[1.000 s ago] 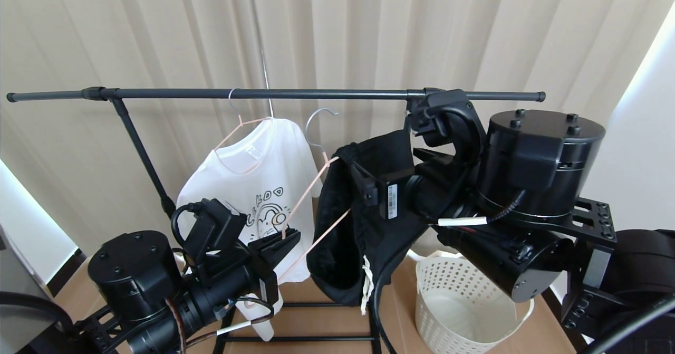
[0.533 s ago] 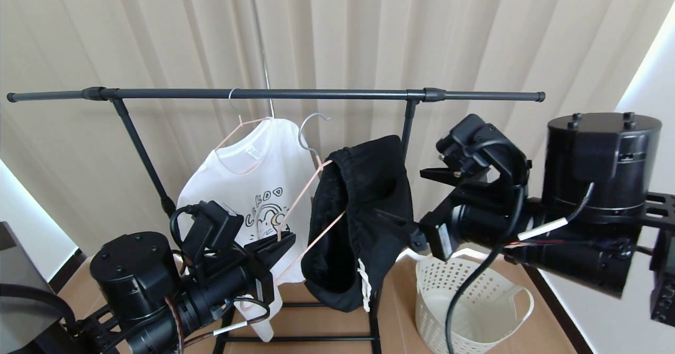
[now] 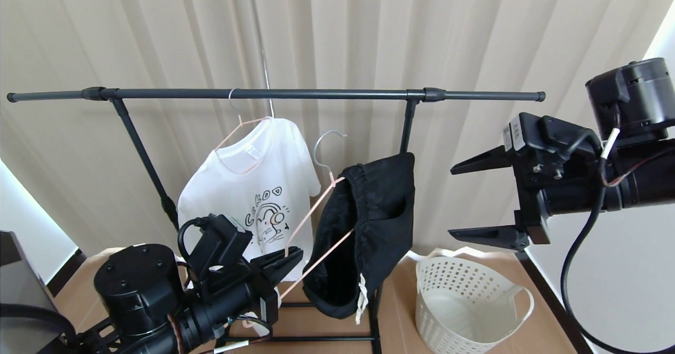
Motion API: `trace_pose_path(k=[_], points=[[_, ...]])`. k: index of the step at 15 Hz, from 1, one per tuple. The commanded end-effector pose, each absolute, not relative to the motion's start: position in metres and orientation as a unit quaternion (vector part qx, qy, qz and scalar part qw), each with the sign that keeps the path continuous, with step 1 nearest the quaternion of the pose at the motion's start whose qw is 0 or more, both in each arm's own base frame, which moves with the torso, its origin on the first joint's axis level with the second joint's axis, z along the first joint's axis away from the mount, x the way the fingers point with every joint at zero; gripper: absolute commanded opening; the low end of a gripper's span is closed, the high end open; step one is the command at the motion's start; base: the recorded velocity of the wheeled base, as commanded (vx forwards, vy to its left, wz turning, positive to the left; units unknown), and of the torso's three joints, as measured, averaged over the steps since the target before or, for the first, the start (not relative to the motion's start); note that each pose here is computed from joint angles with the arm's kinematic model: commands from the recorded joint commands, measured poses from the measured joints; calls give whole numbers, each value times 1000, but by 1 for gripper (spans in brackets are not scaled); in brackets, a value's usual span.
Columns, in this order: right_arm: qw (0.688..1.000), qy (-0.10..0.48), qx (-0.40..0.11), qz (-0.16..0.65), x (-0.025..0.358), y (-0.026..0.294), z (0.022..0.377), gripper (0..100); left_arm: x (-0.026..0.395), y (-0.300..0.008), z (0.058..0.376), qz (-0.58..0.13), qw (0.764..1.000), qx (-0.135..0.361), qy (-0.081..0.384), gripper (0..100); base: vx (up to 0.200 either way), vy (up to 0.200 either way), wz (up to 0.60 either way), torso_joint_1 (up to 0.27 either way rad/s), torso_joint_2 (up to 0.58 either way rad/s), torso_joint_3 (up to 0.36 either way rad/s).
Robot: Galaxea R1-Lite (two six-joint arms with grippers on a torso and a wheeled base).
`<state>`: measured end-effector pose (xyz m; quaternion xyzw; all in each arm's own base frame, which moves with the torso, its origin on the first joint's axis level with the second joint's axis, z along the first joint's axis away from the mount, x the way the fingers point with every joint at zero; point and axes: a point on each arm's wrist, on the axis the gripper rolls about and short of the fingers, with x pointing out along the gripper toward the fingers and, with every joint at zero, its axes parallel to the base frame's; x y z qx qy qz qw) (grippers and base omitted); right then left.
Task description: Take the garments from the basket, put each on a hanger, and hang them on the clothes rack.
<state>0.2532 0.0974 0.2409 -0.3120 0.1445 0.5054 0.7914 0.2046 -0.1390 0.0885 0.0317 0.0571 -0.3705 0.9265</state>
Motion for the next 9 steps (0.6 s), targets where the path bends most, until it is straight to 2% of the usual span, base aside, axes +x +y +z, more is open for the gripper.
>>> trace_pose_path(k=[1,4,6,9], points=[[748,158,-325,557,288,91,245,100,198,-143,87,-384,921,34,63,0,0,0,0,0,0,0],[718,175,-321,592,294,105,254,100,189,-148,83,-401,913,38,72,0,0,0,0,0,0,0],[698,193,-317,613,299,117,245,100,184,-151,81,-414,906,42,78,0,0,0,0,0,0,0],[682,191,-320,630,297,131,241,100,180,-150,79,-430,898,54,81,0,0,0,0,0,0,0]])
